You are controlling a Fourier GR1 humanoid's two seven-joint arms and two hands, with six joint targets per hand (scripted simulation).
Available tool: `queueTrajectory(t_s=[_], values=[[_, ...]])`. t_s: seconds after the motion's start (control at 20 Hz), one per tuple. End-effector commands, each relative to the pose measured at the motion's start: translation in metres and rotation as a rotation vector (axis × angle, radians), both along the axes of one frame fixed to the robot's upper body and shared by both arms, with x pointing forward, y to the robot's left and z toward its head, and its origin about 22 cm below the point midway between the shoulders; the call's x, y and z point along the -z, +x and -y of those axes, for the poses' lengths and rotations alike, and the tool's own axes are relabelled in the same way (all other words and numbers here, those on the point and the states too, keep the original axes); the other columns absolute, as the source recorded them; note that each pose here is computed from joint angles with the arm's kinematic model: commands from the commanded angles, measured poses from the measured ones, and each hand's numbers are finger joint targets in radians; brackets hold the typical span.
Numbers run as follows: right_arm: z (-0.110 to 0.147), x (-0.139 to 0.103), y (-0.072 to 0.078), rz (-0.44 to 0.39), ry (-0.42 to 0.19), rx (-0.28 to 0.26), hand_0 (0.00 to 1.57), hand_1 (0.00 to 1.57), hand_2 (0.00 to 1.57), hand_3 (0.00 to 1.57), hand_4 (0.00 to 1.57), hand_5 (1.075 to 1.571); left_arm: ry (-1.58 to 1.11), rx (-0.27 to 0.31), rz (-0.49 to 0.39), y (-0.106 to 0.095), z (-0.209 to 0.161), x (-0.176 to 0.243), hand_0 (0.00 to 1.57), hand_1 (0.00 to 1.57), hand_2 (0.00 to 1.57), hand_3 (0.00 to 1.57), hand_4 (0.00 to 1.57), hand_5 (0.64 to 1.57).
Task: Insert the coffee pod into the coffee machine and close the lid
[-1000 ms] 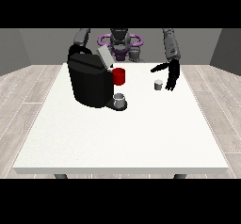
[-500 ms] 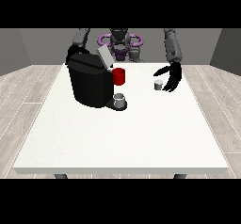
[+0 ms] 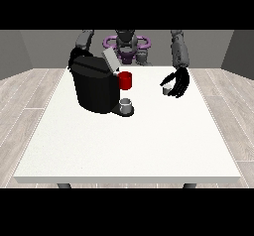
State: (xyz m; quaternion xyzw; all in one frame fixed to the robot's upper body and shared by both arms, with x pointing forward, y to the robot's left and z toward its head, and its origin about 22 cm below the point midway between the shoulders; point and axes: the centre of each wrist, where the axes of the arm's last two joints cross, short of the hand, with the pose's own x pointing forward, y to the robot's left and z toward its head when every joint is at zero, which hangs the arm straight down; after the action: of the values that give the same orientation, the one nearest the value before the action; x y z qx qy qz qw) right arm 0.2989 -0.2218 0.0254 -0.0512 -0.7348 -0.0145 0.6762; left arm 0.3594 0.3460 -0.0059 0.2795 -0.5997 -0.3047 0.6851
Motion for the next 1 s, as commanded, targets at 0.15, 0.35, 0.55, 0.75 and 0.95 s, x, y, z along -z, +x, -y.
queueTrajectory(t_s=[0.15, 0.35, 0.55, 0.75, 0.95], values=[[-0.01, -0.001, -0.005, 0.037, 0.045, 0.0, 0.0, 0.0, 0.0, 0.0, 0.49, 1.571, 0.09, -0.027, 0.083, -0.001, -0.019, -0.001, 0.92, 0.92, 1.04, 0.83, 0.36, 1.571], [0.012, 0.009, -0.002, 0.045, 0.052, 0.013, 0.0, 0.0, 0.0, 0.0, 0.52, 1.571, 0.184, 0.017, 0.005, -0.004, -0.008, 0.009, 0.9, 0.9, 1.01, 0.78, 0.31, 1.571], [-0.021, 0.002, 0.0, 0.03, 0.051, 0.011, 0.0, 0.0, 0.0, 0.0, 0.43, 1.571, 0.193, 0.04, 0.053, 0.014, -0.006, -0.012, 1.17, 1.17, 1.29, 1.18, 0.41, 1.571], [-0.008, 0.008, -0.003, -0.031, 0.049, 0.026, 0.0, 0.0, 0.0, 0.0, 0.43, 1.571, 0.14, 0.113, 0.075, 0.018, -0.005, -0.019, 1.42, 1.42, 1.46, 1.42, 0.56, 1.571], [0.002, 0.038, -0.01, -0.087, 0.062, 0.055, 0.0, 0.0, 0.0, 0.0, 0.44, 1.571, 0.1, 0.217, 0.117, 0.037, 0.019, -0.045, 1.4, 1.4, 1.42, 1.36, 0.6, 1.571]])
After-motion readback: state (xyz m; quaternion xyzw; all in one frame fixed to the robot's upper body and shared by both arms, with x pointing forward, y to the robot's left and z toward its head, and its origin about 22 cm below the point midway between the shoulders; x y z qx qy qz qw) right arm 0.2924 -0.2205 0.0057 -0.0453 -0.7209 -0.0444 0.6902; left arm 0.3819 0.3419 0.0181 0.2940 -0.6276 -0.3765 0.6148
